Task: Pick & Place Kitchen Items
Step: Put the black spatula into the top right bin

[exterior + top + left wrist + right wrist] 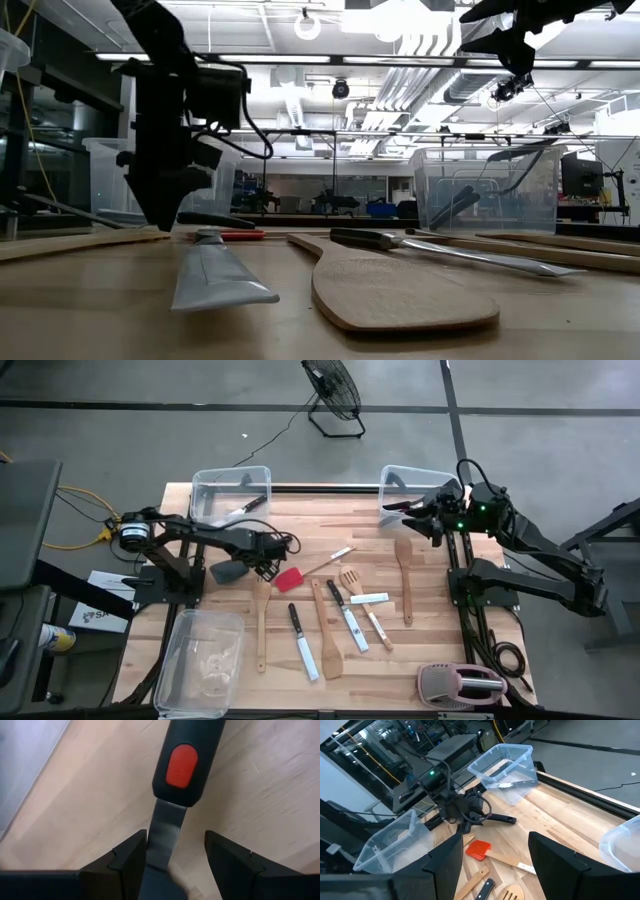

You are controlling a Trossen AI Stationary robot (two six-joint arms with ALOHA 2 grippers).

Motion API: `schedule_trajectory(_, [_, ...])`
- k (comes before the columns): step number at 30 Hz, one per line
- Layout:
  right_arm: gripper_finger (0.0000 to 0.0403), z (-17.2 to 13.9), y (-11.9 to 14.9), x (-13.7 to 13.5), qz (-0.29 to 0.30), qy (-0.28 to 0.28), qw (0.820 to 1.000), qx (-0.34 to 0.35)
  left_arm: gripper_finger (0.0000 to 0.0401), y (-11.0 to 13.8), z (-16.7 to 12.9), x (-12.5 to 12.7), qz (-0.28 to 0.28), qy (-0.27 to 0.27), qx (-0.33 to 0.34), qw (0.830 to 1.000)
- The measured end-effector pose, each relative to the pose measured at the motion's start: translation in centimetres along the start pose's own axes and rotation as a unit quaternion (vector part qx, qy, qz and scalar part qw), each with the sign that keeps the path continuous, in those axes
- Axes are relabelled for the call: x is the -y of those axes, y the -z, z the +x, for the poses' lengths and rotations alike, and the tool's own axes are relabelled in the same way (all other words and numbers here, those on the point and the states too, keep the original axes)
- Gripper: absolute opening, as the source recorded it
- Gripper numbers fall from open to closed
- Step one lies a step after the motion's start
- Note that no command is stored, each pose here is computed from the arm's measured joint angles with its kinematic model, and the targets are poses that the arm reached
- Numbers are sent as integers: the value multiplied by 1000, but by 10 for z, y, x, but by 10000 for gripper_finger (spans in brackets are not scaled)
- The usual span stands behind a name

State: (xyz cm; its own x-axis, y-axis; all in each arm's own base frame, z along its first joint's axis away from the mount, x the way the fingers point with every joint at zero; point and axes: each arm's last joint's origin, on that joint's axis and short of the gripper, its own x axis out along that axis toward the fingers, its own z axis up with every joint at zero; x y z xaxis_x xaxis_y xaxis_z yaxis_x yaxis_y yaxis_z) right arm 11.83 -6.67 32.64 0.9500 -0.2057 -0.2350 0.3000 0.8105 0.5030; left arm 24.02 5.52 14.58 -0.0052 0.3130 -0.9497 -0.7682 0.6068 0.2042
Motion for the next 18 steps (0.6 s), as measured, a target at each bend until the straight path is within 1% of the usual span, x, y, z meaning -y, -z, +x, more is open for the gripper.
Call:
schedule_trajectory(5, [217,0,0,0,1,1,1000,-1,196,2,3,0,8,6,2,1000])
schedule_trajectory(7, [217,1,0,0,9,1,1000,-3,186,2,4,1,8,10,2,1000])
schedule_trajectory(10, [217,2,1,1,14,3,1000,-6,155,1,4,1,7,15,2,1000])
schedule_trajectory(16, [217,2,2,1,18,5,1000,-11,71,1,4,2,7,22,0,1000])
schedule_trajectory(17, [217,2,2,1,18,5,1000,-10,60,1,4,2,7,21,0,1000])
schedule_trajectory(18, [217,2,2,1,18,5,1000,-10,59,1,4,2,7,21,0,1000])
